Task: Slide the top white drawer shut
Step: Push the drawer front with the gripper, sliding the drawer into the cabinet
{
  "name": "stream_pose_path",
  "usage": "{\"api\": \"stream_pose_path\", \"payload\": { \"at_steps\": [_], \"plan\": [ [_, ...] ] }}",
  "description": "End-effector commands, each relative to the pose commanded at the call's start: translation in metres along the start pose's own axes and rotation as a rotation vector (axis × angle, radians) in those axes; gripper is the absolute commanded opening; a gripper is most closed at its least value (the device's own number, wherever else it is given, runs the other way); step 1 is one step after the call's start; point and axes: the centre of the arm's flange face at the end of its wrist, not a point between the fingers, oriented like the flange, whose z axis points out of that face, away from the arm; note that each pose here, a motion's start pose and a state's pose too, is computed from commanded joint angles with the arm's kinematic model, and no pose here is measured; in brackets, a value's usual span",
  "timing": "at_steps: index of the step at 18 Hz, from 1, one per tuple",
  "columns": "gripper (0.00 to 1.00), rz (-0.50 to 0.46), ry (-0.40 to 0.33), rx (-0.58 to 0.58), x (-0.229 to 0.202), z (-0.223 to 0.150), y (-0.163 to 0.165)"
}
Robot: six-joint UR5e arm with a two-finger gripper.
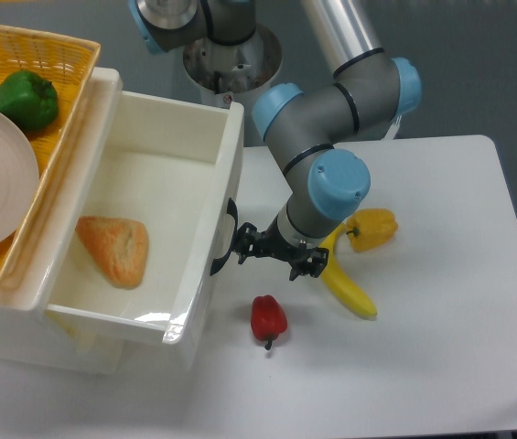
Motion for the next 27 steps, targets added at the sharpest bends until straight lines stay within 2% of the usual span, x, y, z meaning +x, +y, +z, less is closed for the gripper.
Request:
{"api": "stream_pose_path", "payload": {
  "at_steps": [27],
  "plan": [
    [1.00,0.149,-0.002,-0.034,0.087,0.018,-0.026]
  ]
}}
